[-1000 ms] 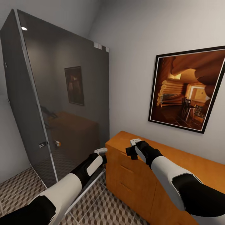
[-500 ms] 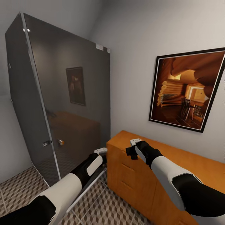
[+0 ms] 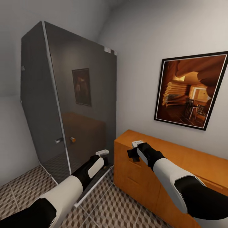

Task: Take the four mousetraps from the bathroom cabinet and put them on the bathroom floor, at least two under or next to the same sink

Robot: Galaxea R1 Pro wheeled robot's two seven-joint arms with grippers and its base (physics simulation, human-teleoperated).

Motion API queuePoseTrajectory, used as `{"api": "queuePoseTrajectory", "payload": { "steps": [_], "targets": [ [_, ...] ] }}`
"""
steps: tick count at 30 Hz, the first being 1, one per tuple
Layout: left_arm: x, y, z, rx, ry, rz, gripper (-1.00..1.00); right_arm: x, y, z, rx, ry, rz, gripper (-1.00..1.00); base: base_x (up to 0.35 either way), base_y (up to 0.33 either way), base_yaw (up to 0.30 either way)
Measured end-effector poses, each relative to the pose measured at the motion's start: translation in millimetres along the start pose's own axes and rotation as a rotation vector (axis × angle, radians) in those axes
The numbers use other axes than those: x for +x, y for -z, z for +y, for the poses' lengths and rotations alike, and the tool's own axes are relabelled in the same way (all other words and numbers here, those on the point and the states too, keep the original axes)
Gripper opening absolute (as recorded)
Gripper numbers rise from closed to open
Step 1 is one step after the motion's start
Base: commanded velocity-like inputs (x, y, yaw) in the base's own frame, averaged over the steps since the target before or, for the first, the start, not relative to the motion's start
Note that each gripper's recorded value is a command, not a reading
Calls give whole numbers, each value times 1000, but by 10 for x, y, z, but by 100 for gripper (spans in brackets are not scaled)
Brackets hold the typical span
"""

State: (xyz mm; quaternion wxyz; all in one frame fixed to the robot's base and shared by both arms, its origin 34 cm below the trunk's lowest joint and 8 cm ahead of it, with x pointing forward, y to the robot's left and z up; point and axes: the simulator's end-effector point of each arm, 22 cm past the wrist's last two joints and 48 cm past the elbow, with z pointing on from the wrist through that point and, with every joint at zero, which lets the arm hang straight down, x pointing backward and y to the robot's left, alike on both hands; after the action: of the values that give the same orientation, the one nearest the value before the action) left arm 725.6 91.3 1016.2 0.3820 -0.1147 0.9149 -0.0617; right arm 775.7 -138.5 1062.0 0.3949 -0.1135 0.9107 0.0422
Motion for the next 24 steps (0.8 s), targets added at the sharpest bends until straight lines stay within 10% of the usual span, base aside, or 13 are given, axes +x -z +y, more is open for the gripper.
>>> {"api": "queuePoseTrajectory", "payload": {
  "steps": [13,24],
  "targets": [
    [54,-31,63,-18,-10,9,-100,12,-3,6,-3,-5,3,-100,-9,11,0],
    [1048,-414,1108,-210,27,154,-100,733,-244,-51,12,-24,89,-100,0,0,0]
  ]
}}
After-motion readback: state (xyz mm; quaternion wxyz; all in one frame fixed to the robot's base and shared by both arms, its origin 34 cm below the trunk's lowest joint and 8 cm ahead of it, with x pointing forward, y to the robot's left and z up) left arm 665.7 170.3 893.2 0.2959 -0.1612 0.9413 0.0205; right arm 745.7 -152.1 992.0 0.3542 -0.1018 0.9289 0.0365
